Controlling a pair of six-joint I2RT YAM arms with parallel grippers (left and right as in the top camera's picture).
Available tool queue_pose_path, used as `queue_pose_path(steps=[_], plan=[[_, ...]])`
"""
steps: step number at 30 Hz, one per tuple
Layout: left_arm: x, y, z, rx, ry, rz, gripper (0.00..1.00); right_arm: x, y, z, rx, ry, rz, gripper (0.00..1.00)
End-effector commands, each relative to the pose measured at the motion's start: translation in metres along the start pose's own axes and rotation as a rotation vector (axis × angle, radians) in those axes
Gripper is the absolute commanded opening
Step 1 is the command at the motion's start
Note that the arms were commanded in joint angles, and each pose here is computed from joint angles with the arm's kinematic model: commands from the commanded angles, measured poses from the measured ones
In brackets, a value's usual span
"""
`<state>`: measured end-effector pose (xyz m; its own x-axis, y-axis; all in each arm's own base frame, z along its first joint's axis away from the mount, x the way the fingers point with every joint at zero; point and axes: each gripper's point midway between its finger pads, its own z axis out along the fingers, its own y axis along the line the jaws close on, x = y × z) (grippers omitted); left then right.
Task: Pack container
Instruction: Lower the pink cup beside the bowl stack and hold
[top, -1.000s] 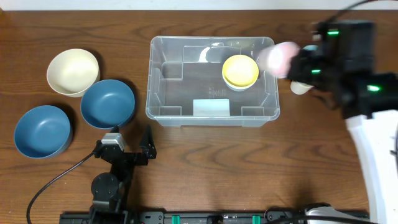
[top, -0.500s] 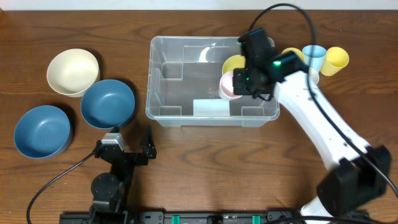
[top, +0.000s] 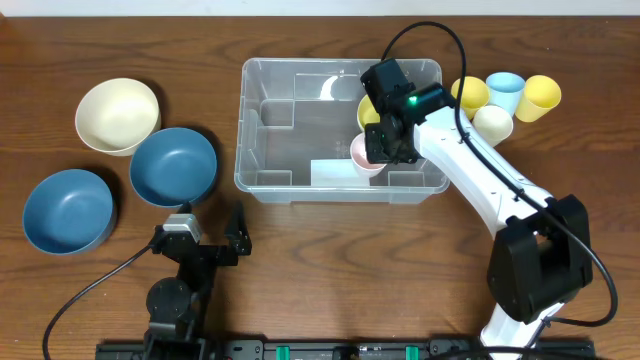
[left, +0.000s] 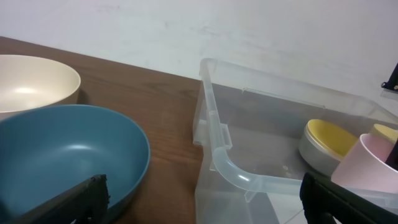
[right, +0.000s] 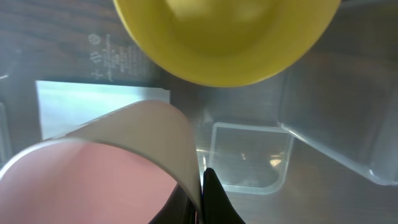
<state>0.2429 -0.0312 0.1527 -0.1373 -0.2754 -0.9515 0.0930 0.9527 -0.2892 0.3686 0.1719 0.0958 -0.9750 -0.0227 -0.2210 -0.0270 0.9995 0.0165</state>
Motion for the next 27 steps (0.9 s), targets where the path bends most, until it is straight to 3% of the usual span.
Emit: queue_pose_path(steps=[1,27], plan=[[0.014,0.006,0.001,-0.022,0.042,0.019,0.98,0.007,-0.003,0.009,0.047,0.011,-0.006,0.01],[0.014,0.006,0.001,-0.022,0.042,0.019,0.98,0.013,-0.006,0.028,0.049,0.002,0.007,0.01]])
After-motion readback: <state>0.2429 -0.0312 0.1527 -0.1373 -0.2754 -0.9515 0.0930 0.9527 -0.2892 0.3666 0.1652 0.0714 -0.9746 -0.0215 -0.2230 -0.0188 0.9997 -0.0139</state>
